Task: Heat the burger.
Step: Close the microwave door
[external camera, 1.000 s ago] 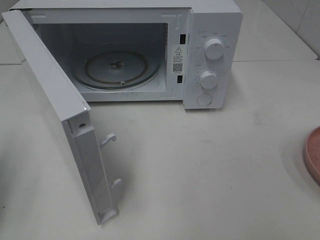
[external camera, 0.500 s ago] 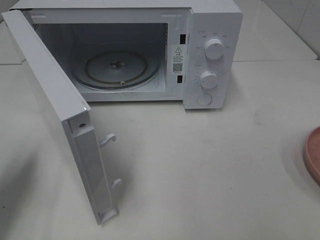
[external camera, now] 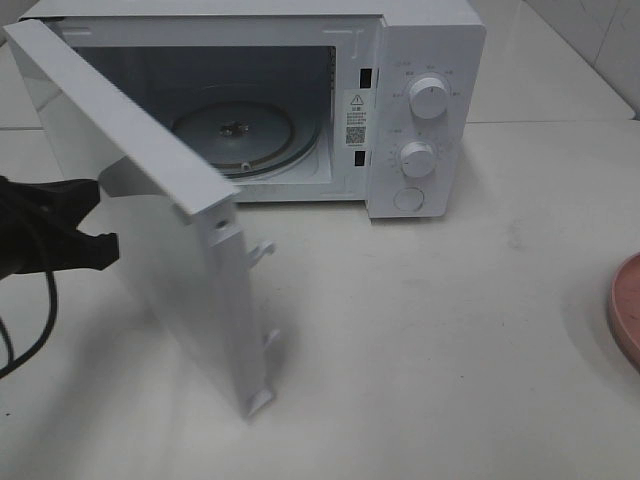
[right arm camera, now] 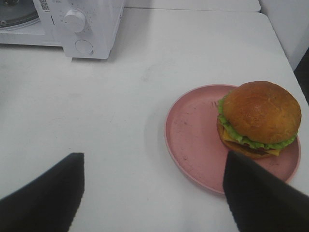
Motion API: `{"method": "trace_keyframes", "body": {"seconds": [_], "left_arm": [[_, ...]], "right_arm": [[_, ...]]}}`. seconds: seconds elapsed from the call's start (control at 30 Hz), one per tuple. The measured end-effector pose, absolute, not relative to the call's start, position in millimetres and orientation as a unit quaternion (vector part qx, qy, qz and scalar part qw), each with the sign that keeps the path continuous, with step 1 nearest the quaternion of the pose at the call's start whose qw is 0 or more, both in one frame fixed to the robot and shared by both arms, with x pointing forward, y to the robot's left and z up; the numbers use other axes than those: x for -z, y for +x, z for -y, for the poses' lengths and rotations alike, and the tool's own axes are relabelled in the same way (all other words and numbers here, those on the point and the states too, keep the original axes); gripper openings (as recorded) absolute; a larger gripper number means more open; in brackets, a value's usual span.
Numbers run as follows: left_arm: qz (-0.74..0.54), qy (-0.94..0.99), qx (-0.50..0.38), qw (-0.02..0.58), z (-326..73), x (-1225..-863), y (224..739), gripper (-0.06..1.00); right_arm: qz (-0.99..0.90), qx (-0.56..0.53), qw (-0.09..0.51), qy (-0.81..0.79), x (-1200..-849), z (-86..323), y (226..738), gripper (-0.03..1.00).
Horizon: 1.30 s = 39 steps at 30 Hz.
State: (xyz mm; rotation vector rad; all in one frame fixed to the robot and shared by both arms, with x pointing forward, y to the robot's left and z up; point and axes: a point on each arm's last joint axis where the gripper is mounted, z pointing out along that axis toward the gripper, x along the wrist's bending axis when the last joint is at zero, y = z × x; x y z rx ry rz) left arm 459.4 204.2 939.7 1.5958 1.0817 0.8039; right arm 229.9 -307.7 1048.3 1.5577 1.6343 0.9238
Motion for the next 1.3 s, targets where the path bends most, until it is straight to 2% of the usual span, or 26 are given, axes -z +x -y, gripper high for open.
{"method": "trace_keyframes", "body": {"seconds": [0.17,0.27,0.5,1.3], "left_arm": [[-0.432,0.662,-0.313,0.527,-166.0,-941.4,474.5,0.0],[-0.433,0.659,-0.312,0.529,-161.5,-941.7,477.4,0.0],[-0.432,0.648,-0.331,0.532,-122.6,-942.8,500.2,0.0],[-0.483,0.621,-0.325,0.525,-61.6,-948.2,556.9,0.0]], "right_arm": [[-0.629,-0.355,0.344,0.6,-1048.3,307.8,229.9,0.76],[-0.629,-0.355,0.344,0.6,-1048.3,307.8,229.9,0.76],[-0.629,-0.355,0.344,0.6,-1048.3,307.8,229.9,0.76],[-0.629,-0.356,0.344,0.6,-1048.3,307.7,229.9,0.76]]}}
